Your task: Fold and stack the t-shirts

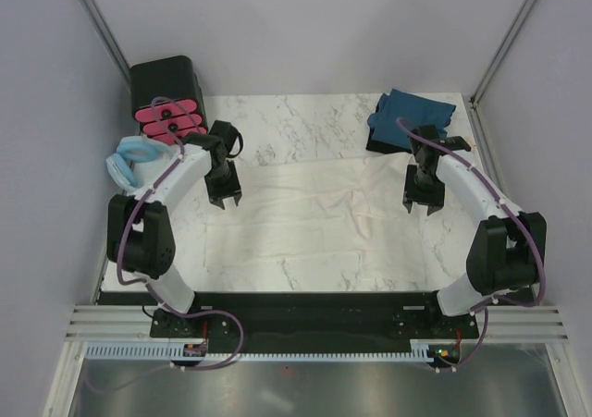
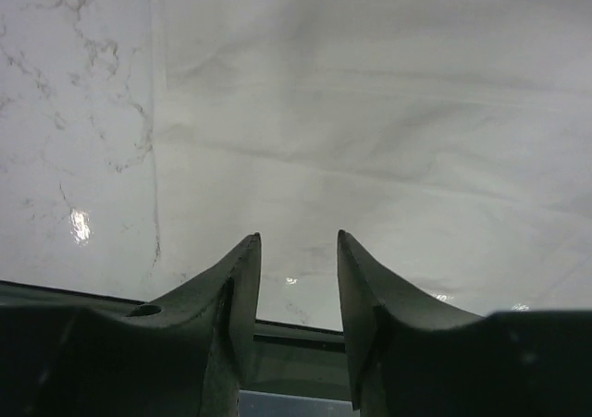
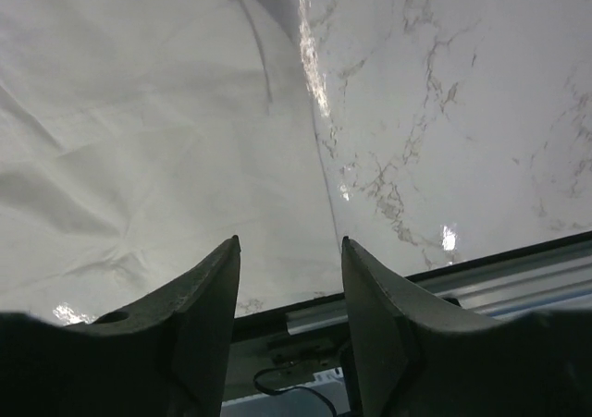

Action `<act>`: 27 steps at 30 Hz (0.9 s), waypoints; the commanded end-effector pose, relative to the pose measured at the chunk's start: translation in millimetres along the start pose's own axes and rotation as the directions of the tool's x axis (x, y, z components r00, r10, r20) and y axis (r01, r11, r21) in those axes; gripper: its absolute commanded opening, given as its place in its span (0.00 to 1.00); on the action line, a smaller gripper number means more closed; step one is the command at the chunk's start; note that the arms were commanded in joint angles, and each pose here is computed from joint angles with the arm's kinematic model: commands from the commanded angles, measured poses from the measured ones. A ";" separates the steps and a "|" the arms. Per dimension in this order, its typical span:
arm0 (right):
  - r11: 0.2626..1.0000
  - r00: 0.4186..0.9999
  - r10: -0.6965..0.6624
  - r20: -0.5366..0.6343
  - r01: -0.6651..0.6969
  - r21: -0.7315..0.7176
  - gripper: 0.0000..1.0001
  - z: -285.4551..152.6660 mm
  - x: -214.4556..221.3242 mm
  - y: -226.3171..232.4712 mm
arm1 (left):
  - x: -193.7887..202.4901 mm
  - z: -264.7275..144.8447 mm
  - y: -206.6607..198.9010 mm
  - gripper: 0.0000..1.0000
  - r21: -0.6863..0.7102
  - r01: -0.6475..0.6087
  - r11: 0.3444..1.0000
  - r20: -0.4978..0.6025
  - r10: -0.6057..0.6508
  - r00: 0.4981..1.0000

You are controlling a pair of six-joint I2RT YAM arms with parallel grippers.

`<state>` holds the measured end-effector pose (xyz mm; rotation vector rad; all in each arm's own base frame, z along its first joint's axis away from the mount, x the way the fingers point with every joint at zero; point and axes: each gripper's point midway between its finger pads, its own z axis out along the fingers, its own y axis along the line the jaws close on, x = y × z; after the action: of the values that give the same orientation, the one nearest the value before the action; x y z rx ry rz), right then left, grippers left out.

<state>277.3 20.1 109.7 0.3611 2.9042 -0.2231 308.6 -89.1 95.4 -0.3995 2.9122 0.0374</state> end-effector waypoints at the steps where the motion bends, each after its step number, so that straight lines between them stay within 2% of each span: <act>1: 0.993 0.997 0.074 -0.030 -0.076 -0.086 0.56 -7.6 22.3 5.3 | 16.3 -22.6 0.7 0.46 0.077 0.125 0.989 0.029 -0.128 0.991; 4: 0.991 0.993 0.079 -0.082 -0.087 -0.101 0.56 -1.6 36.1 8.4 | 33.0 -25.9 9.6 0.45 0.056 0.160 0.985 0.008 -0.161 0.987; 6: 0.989 0.992 0.079 -0.098 -0.090 -0.115 0.56 1.0 43.0 10.2 | 37.3 -30.7 17.5 0.47 0.041 0.171 0.984 0.032 -0.172 0.985; 10: 0.984 0.995 0.075 -0.062 -0.084 -0.159 0.56 -1.7 51.1 10.9 | 40.8 -36.1 26.8 0.49 0.035 0.157 0.987 0.072 -0.160 0.985; 13: 0.970 0.994 0.061 -0.092 -0.081 -0.228 0.56 -1.2 65.1 20.1 | 53.5 -25.2 21.3 0.47 0.042 0.156 0.987 -0.004 -0.156 0.988; 15: 0.973 0.991 0.045 -0.127 -0.073 -0.217 0.56 1.2 76.7 17.7 | 65.5 -18.5 19.0 0.46 0.024 0.167 0.986 -0.055 -0.165 0.985; 20: 0.978 0.989 0.003 -0.149 -0.035 -0.208 0.55 10.1 85.8 21.5 | 86.8 -3.9 17.3 0.46 -0.030 0.168 0.985 -0.103 -0.170 0.980; 22: 0.979 0.984 -0.017 -0.177 -0.020 -0.205 0.53 15.4 89.0 26.9 | 92.4 3.6 14.9 0.43 -0.057 0.152 0.987 -0.127 -0.158 0.979; 27: 0.984 0.980 -0.053 -0.193 0.018 -0.177 0.52 24.7 83.9 33.4 | 89.1 17.3 8.9 0.40 -0.131 0.153 0.980 -0.124 -0.169 0.978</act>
<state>200.2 62.7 66.7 0.3572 3.0972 0.0800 218.0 -100.0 66.1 -0.5840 3.0336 0.0923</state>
